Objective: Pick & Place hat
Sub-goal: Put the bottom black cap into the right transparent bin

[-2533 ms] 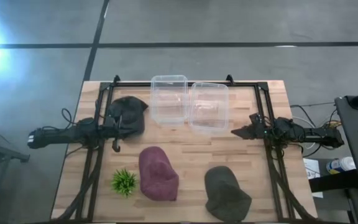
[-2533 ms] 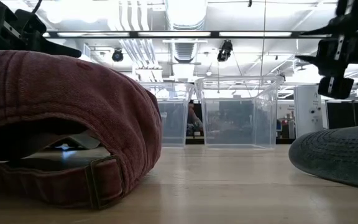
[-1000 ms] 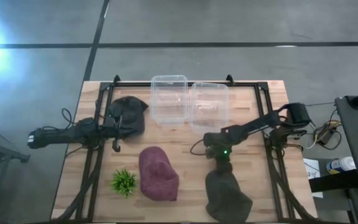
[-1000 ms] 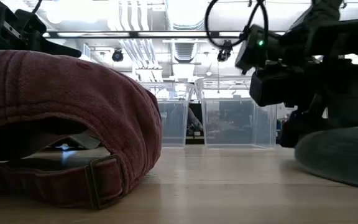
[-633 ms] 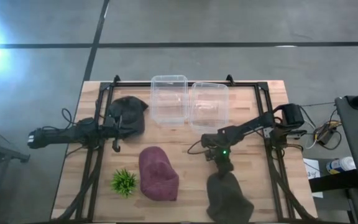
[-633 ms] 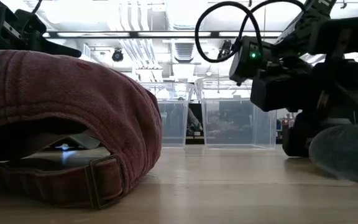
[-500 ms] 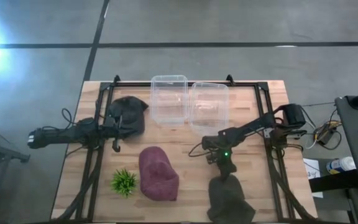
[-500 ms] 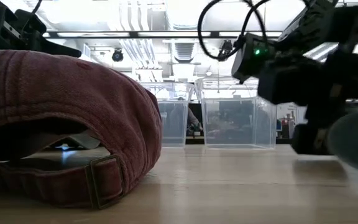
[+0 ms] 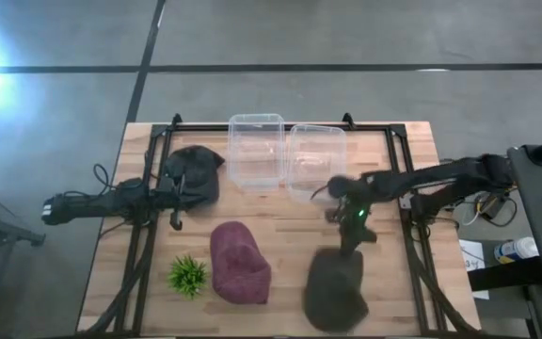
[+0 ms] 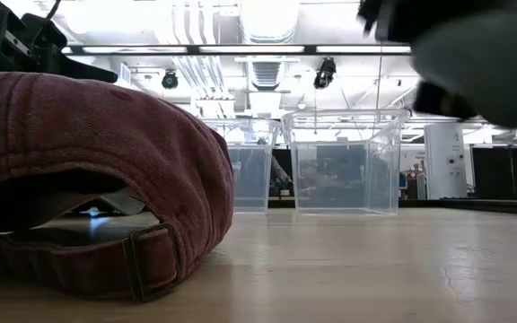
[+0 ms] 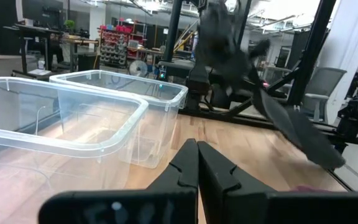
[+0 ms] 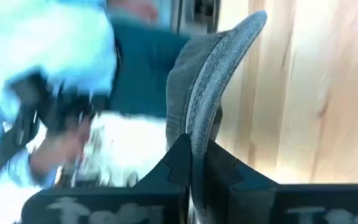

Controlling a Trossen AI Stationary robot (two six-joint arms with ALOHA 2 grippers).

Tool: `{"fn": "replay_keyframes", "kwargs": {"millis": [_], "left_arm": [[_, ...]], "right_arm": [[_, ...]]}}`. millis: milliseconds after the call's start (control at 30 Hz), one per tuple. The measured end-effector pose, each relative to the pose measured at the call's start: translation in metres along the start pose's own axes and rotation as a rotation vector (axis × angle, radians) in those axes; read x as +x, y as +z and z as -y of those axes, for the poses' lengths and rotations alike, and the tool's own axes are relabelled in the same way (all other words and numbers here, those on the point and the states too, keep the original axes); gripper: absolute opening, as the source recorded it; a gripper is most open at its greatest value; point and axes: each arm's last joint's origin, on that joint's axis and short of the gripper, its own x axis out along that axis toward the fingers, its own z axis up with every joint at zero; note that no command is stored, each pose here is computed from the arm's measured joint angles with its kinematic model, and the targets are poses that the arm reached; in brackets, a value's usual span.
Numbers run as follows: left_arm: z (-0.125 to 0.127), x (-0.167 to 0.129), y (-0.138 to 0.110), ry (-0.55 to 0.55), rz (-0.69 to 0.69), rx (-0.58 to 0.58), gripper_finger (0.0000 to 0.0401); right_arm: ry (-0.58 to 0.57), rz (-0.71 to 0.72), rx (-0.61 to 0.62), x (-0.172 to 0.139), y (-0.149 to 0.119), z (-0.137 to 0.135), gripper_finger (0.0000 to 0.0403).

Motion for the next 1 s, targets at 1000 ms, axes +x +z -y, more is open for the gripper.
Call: {"fn": "replay_keyframes", "kwargs": {"millis": [1000], "left_arm": [[0.0, 0.0, 0.0, 0.0, 0.0, 0.0, 0.0]], "right_arm": [[-0.905, 1.041, 0.463, -0.119, -0.002, -0.059, 0.0013]]}}
